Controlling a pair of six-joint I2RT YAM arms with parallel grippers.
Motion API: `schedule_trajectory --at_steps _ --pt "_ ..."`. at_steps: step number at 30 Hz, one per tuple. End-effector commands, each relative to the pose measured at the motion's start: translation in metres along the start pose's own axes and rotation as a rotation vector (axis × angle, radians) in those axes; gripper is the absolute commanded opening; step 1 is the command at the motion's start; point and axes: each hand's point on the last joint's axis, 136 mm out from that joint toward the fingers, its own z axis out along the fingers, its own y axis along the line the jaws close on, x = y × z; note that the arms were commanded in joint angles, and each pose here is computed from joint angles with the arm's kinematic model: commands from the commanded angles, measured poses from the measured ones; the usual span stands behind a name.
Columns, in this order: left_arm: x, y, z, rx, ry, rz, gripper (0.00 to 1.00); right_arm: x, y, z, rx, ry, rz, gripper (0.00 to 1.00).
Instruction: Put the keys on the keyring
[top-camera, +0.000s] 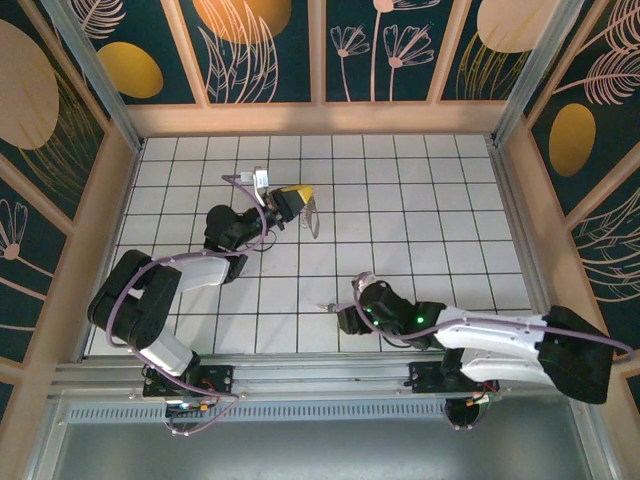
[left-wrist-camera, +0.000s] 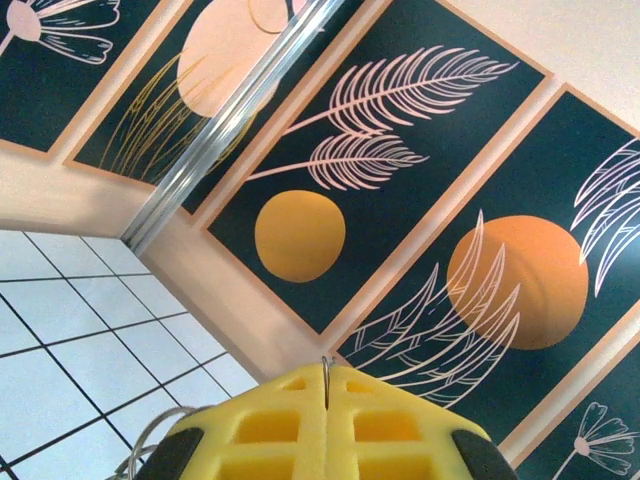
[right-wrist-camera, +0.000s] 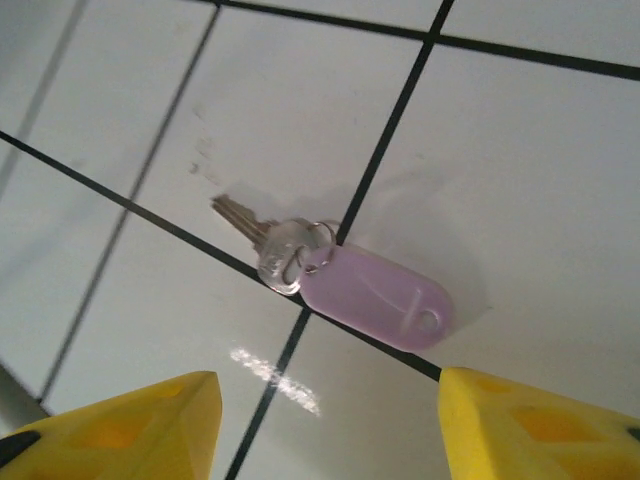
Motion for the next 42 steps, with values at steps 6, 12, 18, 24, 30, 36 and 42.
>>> schedule_trajectory --at_steps 6,12,18,24,30,36,42 --pt "-0.024 -0.022 0.004 0.023 -0.033 0.103 0.00 -0.005 0.005 0.021 0.155 0.021 -0.181 0.61" --pt "-0.029 -0.027 0.003 0.015 -0.035 0.125 0.00 -0.002 0.007 0.038 0.214 0.057 -0.249 0.61" --pt "-0.030 -0.031 0.001 0.015 -0.035 0.140 0.00 -0.013 -0.007 0.045 0.316 0.042 -0.245 0.60" --pt "-0.029 -0.032 -0.001 0.020 -0.039 0.136 0.00 -0.030 -0.039 0.054 0.404 0.031 -0.166 0.58" --pt "-0.027 -0.032 -0.003 0.029 -0.041 0.120 0.00 -0.068 -0.079 0.049 0.480 -0.053 0.007 0.56" --pt "-0.025 -0.031 -0.005 0.031 -0.046 0.110 0.00 -0.109 -0.069 0.021 0.361 -0.206 0.141 0.56" --pt "-0.022 -0.030 -0.005 0.045 -0.048 0.094 0.00 -0.128 -0.068 0.005 0.220 -0.259 0.263 0.54"
